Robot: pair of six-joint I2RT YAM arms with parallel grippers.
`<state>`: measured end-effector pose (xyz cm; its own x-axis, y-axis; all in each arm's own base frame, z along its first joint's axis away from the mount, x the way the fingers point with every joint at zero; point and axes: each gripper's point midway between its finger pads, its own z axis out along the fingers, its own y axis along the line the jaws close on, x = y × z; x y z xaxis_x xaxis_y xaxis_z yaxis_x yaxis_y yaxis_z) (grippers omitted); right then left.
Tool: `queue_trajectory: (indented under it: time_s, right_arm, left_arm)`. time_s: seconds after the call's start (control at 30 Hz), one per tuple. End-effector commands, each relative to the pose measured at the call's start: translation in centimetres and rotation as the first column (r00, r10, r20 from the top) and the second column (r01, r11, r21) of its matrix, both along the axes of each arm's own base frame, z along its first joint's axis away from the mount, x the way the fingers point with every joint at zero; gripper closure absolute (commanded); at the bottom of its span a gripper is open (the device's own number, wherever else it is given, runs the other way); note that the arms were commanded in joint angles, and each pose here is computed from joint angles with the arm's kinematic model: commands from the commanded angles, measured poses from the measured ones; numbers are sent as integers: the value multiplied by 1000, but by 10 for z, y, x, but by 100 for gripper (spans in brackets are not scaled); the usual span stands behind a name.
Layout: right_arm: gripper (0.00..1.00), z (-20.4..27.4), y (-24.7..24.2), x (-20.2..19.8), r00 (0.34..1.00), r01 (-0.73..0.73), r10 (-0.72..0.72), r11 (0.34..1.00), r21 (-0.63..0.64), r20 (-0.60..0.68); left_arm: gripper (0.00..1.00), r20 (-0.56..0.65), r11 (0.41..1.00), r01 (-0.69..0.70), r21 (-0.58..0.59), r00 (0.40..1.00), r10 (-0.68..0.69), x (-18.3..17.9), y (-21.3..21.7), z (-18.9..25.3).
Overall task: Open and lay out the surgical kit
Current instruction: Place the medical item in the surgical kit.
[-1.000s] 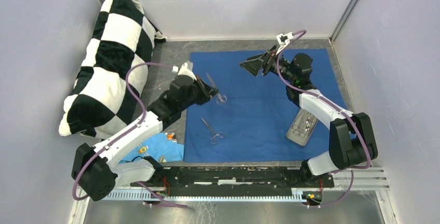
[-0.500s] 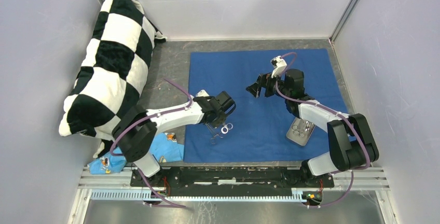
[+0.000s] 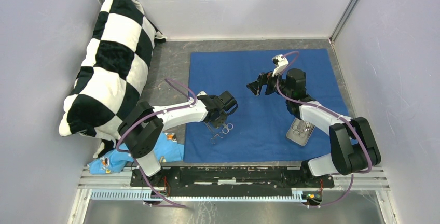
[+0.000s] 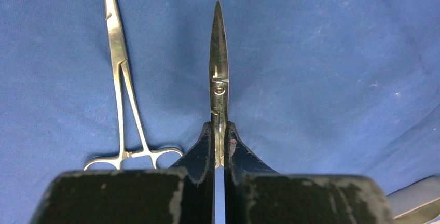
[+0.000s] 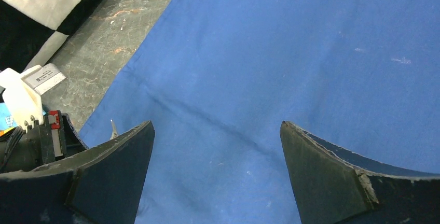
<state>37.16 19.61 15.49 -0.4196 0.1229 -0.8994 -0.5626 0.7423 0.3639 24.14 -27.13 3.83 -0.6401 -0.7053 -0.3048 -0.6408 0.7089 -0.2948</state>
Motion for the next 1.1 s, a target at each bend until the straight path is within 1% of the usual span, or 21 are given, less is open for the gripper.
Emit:
queue_trajectory:
  time_s: [0.0,0.17,0.3,0.7,0.97,1.07]
  right_arm:
    - [2,17,0,5,997,7,-7,1000,1,78]
    - [2,16,-1,5,997,8,-8,1000,-1,77]
    - [2,16,-1,5,997,9,-8,1000,-6,79]
    - [2,14,-2,6,997,14,-13,1000,-9,75]
    - [2,12,-2,6,997,12,-11,1000,-12,72]
    - [2,11,-1,6,998,10,-9,1000,-13,69]
  left_arm:
    - [98,18,998,-32,-60,999,33,10,-16,5]
    - [98,-2,998,-10,-63,1000,10,9,-20,-3]
    - [98,5,998,8,-55,1000,-8,10,-20,-6]
    - [93,-7,989,148,19,989,-148,15,-24,-22]
    - [83,-18,988,152,37,988,-151,11,-17,-27]
    - [73,-9,987,155,40,988,-155,13,-16,-24]
